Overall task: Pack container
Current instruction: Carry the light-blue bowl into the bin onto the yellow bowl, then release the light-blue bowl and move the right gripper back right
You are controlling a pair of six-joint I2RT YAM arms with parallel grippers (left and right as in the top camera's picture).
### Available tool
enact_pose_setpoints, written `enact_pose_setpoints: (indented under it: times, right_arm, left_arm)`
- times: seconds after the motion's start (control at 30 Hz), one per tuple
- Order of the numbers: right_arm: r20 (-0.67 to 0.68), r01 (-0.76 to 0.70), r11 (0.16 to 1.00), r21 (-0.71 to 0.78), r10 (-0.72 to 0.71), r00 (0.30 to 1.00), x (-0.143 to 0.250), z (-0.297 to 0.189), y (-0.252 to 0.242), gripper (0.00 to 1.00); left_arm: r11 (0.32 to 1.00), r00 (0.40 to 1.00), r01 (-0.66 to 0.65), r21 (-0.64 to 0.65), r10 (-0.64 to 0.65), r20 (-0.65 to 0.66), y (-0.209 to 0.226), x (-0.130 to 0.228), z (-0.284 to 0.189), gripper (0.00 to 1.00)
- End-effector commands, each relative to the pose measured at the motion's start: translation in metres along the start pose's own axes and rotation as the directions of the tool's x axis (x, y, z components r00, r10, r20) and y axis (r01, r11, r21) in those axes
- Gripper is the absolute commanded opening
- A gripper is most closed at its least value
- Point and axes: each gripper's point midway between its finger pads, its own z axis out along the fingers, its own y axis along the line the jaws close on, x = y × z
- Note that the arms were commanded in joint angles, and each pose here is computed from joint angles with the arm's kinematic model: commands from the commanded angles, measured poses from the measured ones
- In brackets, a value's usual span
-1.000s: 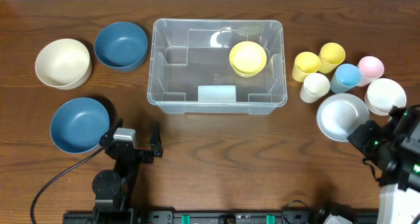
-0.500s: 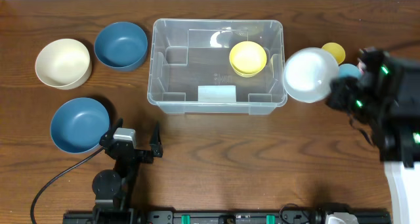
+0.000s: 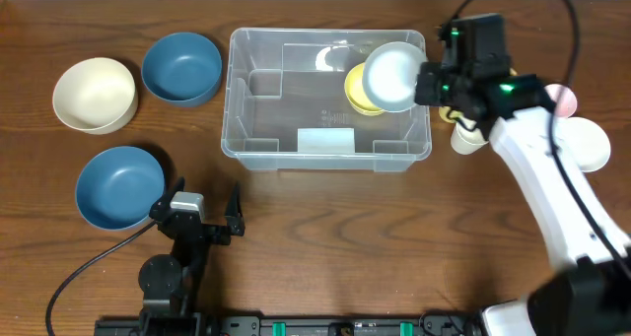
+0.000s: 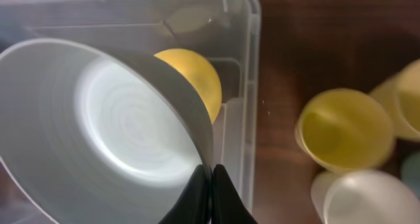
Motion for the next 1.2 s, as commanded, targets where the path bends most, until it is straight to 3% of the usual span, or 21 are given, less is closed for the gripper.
enact_pose_setpoints:
  times: [0.0,0.47,0.53,0.67,0.93,1.17]
  right_arm:
    - [0.019,0.07,0.997,0.03,-0.071,0.997,-0.009,0.02,0.007,0.01]
    - [-0.058,0.118,0.991,0.063,-0.115,0.992,0.013,0.103,0.002,0.02]
    - [-0.056,0.12,0.991,0.063,-0.116,0.992,0.013,0.107,0.002,0.08]
    - [-0.05,0.143,0.988,0.06,-0.141,0.989,0.011,0.108,0.003,0.41]
    - [-0.047,0.189,0.981,0.05,-0.187,0.981,-0.008,0.09,0.016,0.51]
    - [-0.059,0.182,0.983,0.024,-0.181,0.982,-0.04,0.029,0.052,0.58]
  left_arm:
    - [1.0,0.999,0.002,0.003,-0.002,-0.053,0.001,0.017,0.001,0.98]
    - [1.0,0.999,0.002,0.003,-0.002,-0.053,0.001,0.017,0.001,0.98]
    - [1.0,0.999,0.002,0.003,-0.002,-0.053,0.001,0.017,0.001,0.98]
    - [1.0,0.999,0.002,0.003,-0.002,-0.053,0.001,0.017,0.001,0.98]
    - [1.0,0.999,0.002,0.003,-0.002,-0.053,0.001,0.017,0.001,0.98]
    - [1.0,0.999,0.002,0.003,-0.002,-0.053,0.001,0.017,0.001,0.98]
